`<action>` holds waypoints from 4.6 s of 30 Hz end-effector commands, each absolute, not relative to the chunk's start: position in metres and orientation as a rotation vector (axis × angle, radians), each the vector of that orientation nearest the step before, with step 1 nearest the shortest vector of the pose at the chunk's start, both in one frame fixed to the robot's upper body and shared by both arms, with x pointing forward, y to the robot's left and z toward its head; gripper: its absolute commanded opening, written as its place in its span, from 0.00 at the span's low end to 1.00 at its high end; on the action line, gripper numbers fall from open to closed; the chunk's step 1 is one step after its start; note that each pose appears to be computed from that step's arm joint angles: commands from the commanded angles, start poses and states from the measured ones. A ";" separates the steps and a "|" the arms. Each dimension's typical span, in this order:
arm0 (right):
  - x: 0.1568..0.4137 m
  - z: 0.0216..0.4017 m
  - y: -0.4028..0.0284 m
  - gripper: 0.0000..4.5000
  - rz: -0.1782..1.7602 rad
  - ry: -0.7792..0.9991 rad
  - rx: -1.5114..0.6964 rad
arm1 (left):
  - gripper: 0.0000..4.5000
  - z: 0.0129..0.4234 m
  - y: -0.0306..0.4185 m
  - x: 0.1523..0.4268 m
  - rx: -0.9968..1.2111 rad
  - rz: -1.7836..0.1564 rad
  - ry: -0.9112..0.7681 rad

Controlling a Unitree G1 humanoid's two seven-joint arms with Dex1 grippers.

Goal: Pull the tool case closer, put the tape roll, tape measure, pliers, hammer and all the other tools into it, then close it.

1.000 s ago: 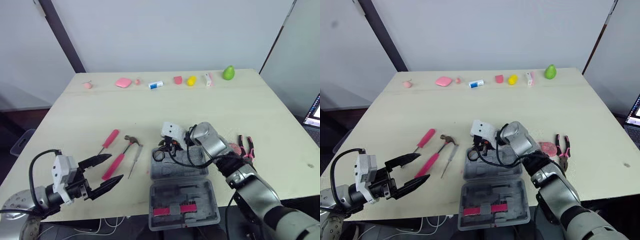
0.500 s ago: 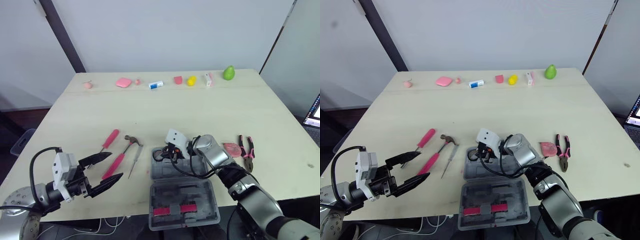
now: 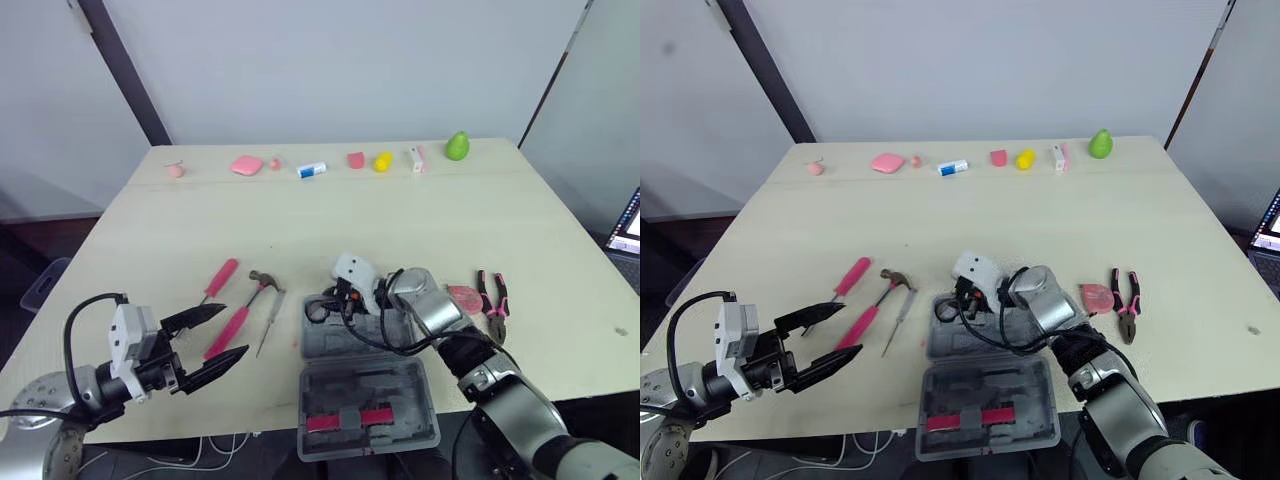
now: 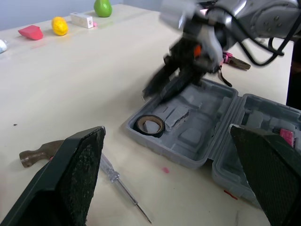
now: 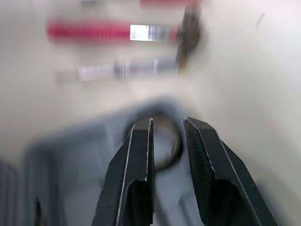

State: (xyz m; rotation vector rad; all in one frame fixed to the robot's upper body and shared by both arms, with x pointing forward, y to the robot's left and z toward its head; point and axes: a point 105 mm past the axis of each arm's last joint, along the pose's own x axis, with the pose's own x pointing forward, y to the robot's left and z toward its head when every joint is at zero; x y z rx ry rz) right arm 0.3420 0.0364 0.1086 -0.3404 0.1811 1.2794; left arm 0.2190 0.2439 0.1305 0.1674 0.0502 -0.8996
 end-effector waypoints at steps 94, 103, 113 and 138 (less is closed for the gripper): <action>0.283 0.049 -0.187 0.98 0.176 0.357 0.030 | 1.00 0.170 0.158 0.243 0.207 -1.364 0.014; 0.296 0.040 -0.191 0.98 0.051 0.411 0.098 | 1.00 0.184 0.146 0.242 0.209 -1.412 0.005; 0.298 0.035 -0.191 0.47 0.018 0.443 0.050 | 1.00 0.185 0.144 0.242 0.205 -1.416 0.000; 0.267 0.047 -0.168 0.01 0.408 0.466 -0.140 | 1.00 0.180 0.145 0.232 0.221 -1.466 0.024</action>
